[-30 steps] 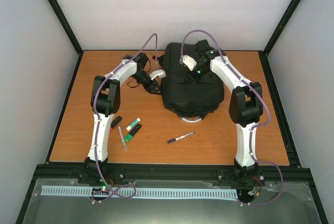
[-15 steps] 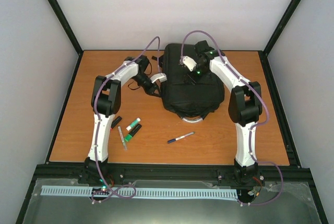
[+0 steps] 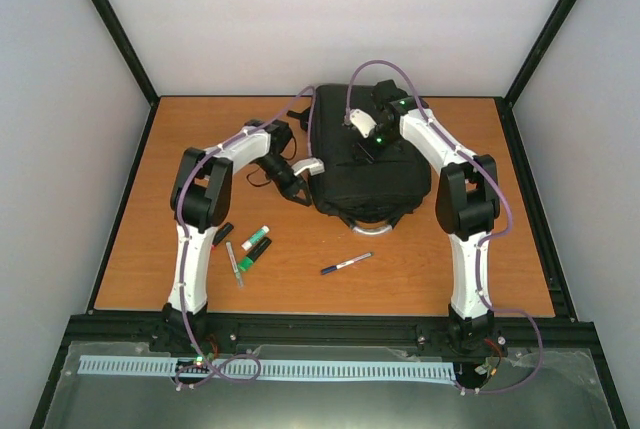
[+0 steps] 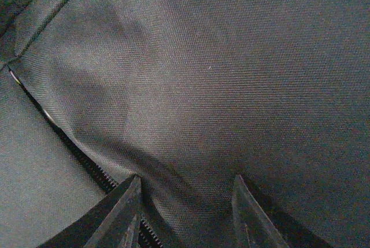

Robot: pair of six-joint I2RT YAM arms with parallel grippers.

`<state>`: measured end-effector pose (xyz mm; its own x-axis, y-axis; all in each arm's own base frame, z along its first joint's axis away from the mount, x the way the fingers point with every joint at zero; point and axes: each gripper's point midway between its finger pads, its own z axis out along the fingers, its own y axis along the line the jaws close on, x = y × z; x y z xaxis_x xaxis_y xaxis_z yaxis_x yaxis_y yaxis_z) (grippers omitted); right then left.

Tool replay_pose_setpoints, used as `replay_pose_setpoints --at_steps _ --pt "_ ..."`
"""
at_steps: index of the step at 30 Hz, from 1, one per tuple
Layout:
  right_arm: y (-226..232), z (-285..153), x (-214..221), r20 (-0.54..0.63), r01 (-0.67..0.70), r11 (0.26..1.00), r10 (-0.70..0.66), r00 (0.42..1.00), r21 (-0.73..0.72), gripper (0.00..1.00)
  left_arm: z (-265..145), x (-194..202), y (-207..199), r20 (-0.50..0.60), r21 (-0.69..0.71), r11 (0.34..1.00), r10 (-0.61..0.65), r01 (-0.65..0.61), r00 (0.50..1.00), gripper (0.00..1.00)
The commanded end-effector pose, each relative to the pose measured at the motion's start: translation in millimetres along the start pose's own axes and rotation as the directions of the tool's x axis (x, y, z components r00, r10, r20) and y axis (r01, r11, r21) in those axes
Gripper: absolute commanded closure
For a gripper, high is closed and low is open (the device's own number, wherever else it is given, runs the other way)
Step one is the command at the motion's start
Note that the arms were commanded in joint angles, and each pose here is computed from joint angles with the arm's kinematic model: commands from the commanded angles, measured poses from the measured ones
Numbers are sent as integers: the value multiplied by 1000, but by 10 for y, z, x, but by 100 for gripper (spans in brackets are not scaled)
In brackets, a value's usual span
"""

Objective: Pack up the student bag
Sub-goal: Zip the student bag at the center of the board.

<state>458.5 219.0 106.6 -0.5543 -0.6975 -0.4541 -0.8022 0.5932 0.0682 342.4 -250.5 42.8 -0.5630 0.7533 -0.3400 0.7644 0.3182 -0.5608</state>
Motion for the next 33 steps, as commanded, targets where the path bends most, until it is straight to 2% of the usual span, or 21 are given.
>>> replay_pose_setpoints --at_steps 1,13,24,33 --pt "-37 342 386 -135 -68 998 67 989 -6 55 -27 -78 -296 20 48 999 -13 12 1000 99" --pt "5 355 317 -125 -60 998 58 990 -12 55 59 -140 -448 41 65 997 -39 36 998 99" --pt "-9 379 275 -116 -61 998 59 992 -13 55 249 -256 -867 14 94 995 37 -38 999 99" --pt "-4 225 250 -104 -47 999 48 993 9 56 344 -285 -945 3 99 994 48 -48 999 98"
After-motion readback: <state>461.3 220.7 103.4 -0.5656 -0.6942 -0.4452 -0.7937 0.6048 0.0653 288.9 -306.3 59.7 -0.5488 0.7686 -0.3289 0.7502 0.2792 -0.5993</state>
